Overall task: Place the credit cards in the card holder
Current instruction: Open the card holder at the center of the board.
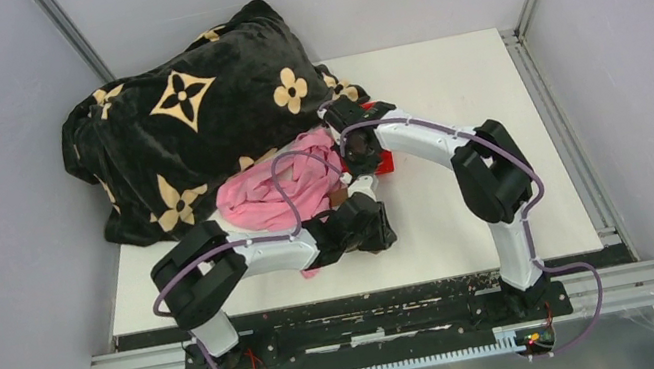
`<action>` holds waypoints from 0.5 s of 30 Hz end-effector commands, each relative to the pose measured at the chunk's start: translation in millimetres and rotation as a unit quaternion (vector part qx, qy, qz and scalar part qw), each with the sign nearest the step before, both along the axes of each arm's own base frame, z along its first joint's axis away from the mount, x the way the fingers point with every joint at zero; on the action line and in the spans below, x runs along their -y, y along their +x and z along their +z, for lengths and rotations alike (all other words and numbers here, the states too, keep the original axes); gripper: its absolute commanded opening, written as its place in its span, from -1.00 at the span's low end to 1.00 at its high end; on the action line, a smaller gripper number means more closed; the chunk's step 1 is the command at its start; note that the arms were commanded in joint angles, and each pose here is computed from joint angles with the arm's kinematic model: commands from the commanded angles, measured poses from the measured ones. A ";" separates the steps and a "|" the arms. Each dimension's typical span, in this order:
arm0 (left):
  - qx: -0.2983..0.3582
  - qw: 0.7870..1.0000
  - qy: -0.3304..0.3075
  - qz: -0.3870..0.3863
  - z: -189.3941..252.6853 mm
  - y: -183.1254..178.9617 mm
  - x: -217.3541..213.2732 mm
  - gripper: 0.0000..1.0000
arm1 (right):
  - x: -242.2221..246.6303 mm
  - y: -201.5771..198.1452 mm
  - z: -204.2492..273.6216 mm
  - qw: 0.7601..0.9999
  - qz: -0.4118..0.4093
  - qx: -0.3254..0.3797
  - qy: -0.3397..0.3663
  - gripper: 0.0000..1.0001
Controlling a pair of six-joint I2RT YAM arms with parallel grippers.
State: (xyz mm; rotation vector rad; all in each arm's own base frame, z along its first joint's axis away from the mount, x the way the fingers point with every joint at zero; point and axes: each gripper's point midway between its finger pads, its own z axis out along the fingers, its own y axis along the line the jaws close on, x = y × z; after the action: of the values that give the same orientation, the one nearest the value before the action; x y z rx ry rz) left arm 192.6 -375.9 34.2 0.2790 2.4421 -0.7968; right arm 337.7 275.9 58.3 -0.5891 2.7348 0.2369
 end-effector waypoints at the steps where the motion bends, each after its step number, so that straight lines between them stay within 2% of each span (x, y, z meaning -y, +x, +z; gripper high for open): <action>1: 0.027 0.998 -0.055 -0.027 29.0 9.0 39.0 -0.21 | -15.6 13.5 14.5 0.999 0.019 0.009 0.029 -0.73; 5: 0.035 0.996 -0.069 -0.034 39.8 12.0 48.9 -0.17 | -21.2 19.2 24.3 0.999 0.031 0.011 0.036 -0.54; 7: 0.051 0.995 -0.078 -0.031 54.8 15.5 48.9 -0.14 | -20.1 23.6 33.4 0.999 0.028 0.021 0.039 -0.28; 9: 0.069 0.994 -0.086 -0.024 71.4 18.6 45.5 -0.12 | -20.3 26.9 43.3 0.998 0.024 0.032 0.047 -0.12; 15: 0.111 0.991 -0.077 -0.001 109.0 25.8 23.7 -0.07 | -18.1 36.8 75.6 0.995 0.003 0.075 0.065 0.07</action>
State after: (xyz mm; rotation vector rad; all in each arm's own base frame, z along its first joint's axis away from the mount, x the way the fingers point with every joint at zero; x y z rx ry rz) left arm 204.8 -402.7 83.0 0.2980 2.3185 -0.8956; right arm 358.8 290.5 78.8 -0.6171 2.6886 0.3096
